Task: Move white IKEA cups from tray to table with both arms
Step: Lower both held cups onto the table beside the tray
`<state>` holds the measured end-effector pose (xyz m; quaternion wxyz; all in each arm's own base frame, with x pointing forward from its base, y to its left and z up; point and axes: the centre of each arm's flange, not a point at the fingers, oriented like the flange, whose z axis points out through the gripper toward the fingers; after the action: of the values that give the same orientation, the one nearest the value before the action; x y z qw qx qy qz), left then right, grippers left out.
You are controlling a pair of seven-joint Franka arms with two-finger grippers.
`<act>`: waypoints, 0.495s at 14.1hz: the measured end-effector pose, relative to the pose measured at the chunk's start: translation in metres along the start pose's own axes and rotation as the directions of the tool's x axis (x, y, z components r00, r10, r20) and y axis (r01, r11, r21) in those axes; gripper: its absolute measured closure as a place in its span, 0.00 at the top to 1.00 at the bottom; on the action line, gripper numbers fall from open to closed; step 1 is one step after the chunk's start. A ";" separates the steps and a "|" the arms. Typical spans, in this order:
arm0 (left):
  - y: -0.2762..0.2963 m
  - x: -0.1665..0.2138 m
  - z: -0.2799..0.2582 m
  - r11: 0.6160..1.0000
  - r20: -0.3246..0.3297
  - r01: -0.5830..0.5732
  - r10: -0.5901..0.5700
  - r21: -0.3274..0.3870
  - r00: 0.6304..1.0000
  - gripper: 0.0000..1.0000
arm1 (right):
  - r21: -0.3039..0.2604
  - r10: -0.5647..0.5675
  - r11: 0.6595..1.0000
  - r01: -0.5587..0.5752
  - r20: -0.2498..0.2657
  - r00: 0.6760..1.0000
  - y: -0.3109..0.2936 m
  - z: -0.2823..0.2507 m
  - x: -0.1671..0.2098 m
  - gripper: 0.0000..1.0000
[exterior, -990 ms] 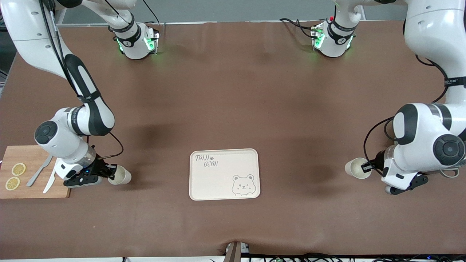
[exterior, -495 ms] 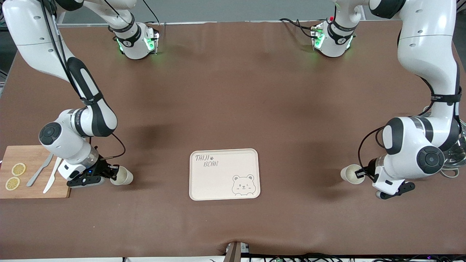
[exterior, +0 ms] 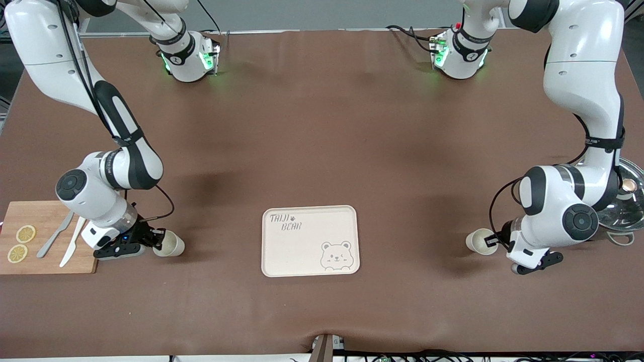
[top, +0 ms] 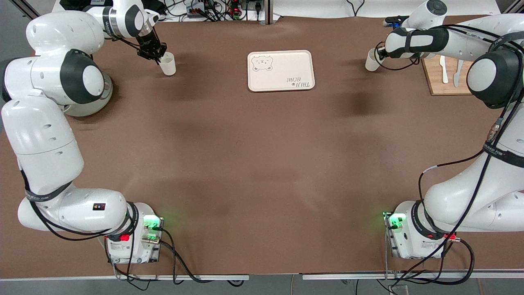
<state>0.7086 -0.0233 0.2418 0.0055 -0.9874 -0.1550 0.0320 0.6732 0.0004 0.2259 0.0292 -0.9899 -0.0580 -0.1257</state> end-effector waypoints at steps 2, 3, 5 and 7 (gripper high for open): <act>0.000 0.000 0.000 1.000 0.001 -0.001 0.001 0.000 1.000 0.08 | 0.000 0.000 1.000 0.000 0.000 1.000 0.000 0.000 0.000 0.04; 0.000 -0.001 0.002 1.000 0.003 -0.003 0.003 0.001 1.000 0.08 | 0.000 0.000 1.000 0.000 -0.001 1.000 0.000 0.000 0.000 0.04; 0.001 -0.001 0.003 1.000 0.004 -0.023 0.023 0.001 1.000 0.23 | 0.000 0.000 1.000 0.000 0.000 1.000 0.000 0.000 0.000 0.04; 0.001 0.000 0.003 0.999 0.002 -0.042 0.042 0.000 0.999 0.41 | 0.000 0.001 1.000 -0.001 -0.004 1.000 0.000 -0.001 0.001 0.07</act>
<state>0.7082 -0.0243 0.2387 0.0046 -0.9904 -0.1342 0.0329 0.6742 0.0003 0.2271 0.0291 -0.9897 -0.0576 -0.1277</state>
